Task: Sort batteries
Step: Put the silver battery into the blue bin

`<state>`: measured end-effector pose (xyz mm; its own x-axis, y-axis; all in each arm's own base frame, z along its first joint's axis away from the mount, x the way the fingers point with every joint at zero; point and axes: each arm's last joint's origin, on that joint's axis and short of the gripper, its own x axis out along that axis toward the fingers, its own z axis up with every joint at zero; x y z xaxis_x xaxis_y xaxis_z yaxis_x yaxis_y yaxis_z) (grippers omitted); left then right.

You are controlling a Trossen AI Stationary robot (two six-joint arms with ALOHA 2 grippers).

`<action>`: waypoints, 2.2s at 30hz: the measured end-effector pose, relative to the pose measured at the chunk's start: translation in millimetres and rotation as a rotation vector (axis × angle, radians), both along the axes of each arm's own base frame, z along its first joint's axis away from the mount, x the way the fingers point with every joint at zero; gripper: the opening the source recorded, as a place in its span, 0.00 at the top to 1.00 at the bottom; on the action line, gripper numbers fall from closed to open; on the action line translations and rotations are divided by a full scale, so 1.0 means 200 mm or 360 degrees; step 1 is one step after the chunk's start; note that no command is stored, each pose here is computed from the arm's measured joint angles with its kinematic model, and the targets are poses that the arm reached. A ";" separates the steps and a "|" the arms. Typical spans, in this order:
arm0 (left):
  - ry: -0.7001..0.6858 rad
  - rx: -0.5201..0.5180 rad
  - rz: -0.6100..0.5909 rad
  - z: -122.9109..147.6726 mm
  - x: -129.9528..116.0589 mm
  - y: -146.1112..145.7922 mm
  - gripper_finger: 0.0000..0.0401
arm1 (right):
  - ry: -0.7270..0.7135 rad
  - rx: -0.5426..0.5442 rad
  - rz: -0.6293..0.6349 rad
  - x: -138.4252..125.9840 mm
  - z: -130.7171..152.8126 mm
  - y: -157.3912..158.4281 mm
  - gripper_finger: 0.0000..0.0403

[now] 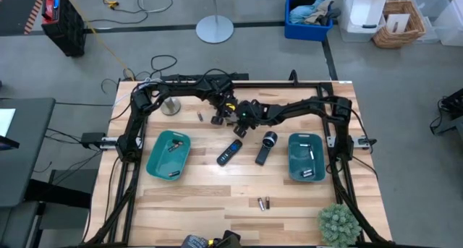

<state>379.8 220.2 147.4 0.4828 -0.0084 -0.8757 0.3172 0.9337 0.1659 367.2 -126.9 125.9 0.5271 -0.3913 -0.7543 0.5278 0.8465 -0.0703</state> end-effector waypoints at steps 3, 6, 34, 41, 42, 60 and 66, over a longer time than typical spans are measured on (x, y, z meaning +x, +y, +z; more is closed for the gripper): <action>-0.0010 0.0001 -0.0004 0.00 0.01 0.00 0.77 | 0.0058 -0.0043 -0.0027 0.00 -0.01 0.02 0.60; -0.0013 -0.0001 -0.0007 0.00 0.01 0.00 0.77 | 0.0136 -0.0085 -0.0079 -0.02 -0.01 0.01 0.60; -0.0005 -0.0005 -0.0006 0.00 0.00 0.00 0.77 | 0.0032 -0.0059 -0.0246 -0.02 -0.03 -0.05 0.60; 0.0000 -0.0005 -0.0002 0.01 0.00 0.00 0.77 | -0.0038 -0.0050 -0.0252 0.02 -0.09 -0.04 0.60; -0.0002 -0.0002 -0.0004 0.01 0.00 0.00 0.77 | -0.0050 -0.0052 -0.0250 0.02 -0.09 -0.04 0.60; -0.0004 0.0000 0.0002 0.01 0.00 0.00 0.77 | -0.0141 -0.0036 -0.0259 0.04 -0.09 -0.04 0.60; 0.0005 0.0005 0.0009 0.01 0.00 0.00 0.77 | -0.0144 -0.0034 -0.0256 0.04 -0.08 -0.04 0.60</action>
